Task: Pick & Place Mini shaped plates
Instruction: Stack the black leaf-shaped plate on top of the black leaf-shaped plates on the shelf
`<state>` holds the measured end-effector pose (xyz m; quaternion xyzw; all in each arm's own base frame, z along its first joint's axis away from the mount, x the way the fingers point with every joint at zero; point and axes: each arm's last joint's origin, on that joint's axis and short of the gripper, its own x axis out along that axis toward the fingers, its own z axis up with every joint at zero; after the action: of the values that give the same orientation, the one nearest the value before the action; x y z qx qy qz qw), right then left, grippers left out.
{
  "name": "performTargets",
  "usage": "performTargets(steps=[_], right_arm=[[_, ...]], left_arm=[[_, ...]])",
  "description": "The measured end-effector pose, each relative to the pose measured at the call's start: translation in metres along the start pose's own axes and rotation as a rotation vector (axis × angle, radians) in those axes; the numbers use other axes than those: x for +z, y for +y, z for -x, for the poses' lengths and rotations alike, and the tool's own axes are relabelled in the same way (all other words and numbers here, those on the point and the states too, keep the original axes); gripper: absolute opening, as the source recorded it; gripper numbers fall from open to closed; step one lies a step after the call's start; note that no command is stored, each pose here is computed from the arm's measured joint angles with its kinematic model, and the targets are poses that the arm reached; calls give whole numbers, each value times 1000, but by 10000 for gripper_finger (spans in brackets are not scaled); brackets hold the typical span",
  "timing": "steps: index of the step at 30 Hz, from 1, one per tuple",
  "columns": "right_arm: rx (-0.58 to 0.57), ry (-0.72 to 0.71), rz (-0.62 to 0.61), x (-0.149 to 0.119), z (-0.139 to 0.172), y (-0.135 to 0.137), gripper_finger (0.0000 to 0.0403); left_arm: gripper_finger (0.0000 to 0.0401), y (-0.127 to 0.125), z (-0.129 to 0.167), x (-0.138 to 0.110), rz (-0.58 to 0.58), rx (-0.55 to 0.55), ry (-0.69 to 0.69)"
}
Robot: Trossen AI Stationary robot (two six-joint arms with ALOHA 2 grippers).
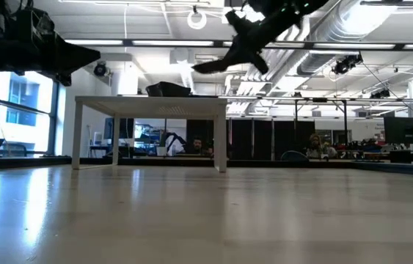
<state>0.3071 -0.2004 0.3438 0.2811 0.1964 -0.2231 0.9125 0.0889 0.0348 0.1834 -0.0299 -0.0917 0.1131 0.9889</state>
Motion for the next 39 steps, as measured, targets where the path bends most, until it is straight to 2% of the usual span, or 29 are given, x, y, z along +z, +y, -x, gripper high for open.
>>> performTargets(steps=[6, 12, 17, 24, 34, 39], right_arm=[[20, 38, -29, 20, -45, -26, 12], [-16, 54, -78, 23, -71, -49, 12], [-51, 53, -103, 21, -76, -55, 12], [-81, 32, -108, 19, -79, -46, 14], [-103, 43, -86, 14, -82, -37, 61], [-124, 86, -45, 11, -80, -38, 63]], left_arm=[[0, 0, 0, -1, 5, -4, 6], [0, 0, 0, -3, 10, -1, 30], [0, 0, 0, 0, 27, -6, -2], [0, -1, 0, 1, 21, -19, -5], [0, -1, 0, -1, 22, -26, 14], [0, -1, 0, -1, 23, -26, 16]])
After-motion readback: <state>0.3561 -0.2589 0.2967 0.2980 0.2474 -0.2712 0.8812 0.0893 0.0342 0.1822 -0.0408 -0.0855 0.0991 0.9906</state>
